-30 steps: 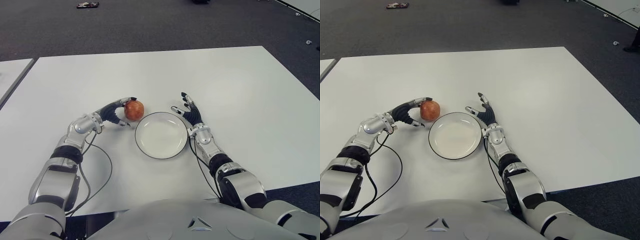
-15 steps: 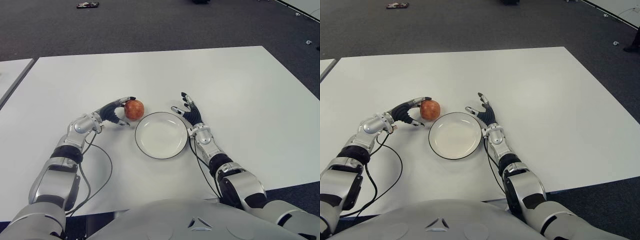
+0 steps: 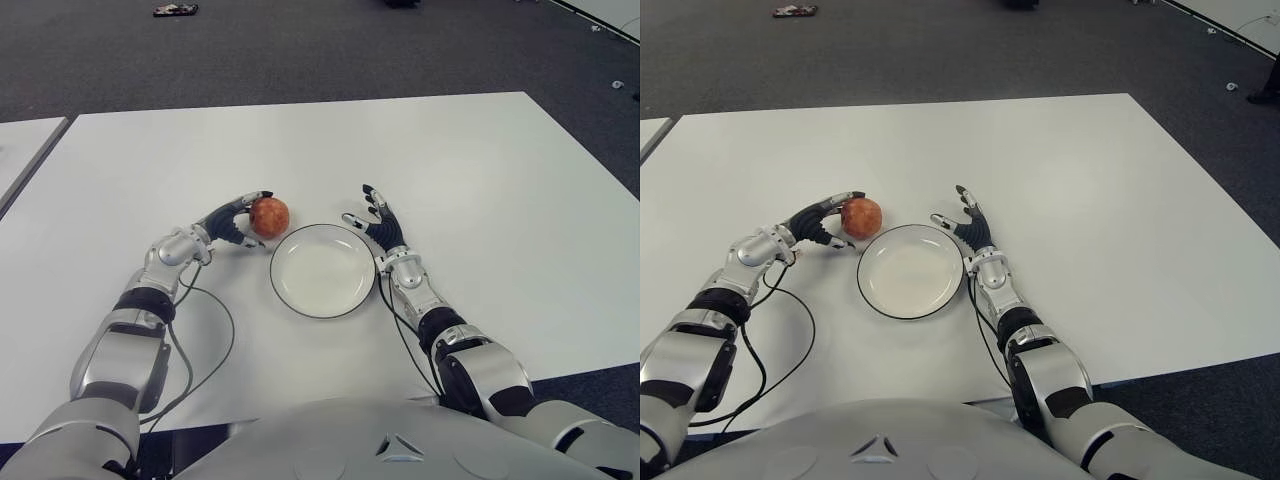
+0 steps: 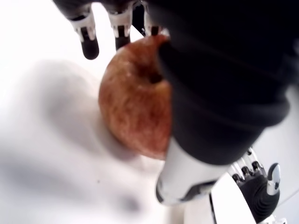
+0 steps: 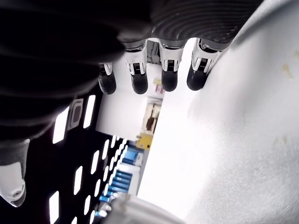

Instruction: Put the apples into the plate.

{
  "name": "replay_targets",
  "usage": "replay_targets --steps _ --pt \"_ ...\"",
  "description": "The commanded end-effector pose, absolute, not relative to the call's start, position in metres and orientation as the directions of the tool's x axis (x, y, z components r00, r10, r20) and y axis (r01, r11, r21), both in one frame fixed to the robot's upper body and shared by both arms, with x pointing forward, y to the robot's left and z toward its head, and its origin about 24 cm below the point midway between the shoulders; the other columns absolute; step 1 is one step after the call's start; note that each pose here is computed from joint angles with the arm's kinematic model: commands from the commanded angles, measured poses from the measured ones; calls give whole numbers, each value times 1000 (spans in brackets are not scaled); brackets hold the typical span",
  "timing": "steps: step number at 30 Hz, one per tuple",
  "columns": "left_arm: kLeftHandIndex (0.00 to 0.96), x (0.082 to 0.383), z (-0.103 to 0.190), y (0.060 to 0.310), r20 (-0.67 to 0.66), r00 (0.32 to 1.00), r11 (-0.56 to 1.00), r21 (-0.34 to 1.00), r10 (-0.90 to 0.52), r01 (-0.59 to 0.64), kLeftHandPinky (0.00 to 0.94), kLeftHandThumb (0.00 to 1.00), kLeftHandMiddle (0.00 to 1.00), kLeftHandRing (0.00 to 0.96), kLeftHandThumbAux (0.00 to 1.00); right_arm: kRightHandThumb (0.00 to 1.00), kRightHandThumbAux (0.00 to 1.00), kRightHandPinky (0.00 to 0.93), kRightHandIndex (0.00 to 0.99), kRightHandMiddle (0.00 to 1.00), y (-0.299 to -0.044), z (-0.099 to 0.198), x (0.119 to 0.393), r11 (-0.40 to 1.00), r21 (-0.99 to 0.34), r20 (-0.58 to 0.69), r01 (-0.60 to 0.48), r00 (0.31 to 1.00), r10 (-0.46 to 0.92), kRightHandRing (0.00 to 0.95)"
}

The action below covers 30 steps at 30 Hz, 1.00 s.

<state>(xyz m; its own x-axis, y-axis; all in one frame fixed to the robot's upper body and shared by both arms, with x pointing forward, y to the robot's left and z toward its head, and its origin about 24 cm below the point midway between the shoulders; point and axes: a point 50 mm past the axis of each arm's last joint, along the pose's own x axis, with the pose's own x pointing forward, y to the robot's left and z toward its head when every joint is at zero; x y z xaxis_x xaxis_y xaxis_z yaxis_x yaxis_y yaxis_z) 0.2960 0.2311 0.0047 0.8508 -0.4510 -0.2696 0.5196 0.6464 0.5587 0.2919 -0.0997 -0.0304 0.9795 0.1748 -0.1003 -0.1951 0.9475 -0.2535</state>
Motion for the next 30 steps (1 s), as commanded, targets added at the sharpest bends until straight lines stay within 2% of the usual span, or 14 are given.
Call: replay_targets --steps 1,10,30 --pt "0 297 0 225 -255 868 650 582 -425 489 0 1 0 0 402 59 542 1 0 0 -100 -49 279 940 -248 -199 -234 962 187 0" --pt "0 300 -11 215 -302 878 645 595 -373 479 0 25 0 0 430 57 539 0 0 0 -100 -49 278 940 -251 -197 -232 963 185 0" --pt "0 302 -26 215 -396 876 639 606 -274 474 0 109 0 0 479 57 548 0 0 0 -102 -49 277 946 -238 -197 -221 964 176 0"
